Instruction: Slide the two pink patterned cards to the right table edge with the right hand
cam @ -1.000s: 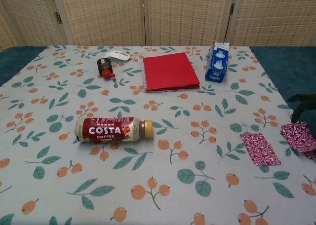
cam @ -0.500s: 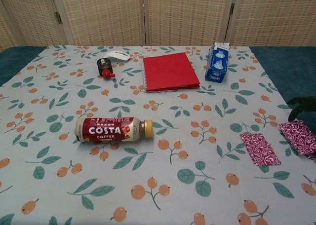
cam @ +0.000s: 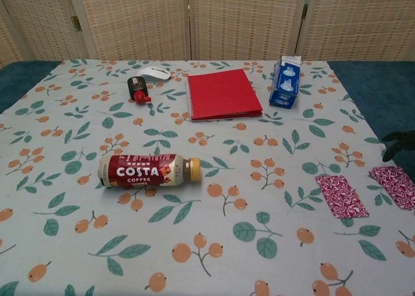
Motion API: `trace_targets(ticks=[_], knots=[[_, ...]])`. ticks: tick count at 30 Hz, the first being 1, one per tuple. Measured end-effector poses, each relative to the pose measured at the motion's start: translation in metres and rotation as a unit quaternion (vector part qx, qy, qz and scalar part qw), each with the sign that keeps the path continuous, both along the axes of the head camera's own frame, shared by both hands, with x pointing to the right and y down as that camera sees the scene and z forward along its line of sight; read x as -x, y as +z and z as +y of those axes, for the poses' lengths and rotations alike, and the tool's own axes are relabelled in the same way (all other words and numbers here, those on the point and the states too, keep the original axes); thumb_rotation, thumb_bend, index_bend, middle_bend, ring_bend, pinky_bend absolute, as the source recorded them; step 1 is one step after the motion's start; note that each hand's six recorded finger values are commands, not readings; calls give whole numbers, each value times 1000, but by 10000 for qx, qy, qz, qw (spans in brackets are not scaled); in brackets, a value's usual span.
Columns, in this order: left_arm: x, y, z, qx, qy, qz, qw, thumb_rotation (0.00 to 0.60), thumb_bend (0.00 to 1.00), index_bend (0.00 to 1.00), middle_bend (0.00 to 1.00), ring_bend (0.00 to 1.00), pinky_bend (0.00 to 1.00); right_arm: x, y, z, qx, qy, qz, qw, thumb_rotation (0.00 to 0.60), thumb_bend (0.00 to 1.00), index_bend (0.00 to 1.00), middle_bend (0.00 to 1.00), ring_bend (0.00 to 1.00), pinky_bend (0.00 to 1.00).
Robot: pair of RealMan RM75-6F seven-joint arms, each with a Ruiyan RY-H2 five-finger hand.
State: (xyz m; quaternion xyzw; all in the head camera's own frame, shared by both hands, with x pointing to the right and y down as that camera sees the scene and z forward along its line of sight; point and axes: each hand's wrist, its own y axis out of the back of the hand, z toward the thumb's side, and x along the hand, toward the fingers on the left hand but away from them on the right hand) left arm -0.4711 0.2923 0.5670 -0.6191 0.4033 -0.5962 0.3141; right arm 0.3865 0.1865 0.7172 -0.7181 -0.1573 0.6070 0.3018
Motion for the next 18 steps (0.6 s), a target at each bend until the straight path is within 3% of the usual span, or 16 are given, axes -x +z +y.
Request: trace_targets(ticks=[9,18], knots=[[1,-1,1,-8,-23,1,10000,600,249,111,4,86,0,6,-7,1,-39,104,-193,9998,517,182,164,63,0,0],[2,0,0,-30,-5,58,10000,600,250,115,4,86,0,57,-14,20,131,-88,-756,9970,518,183,164,63,0,0]])
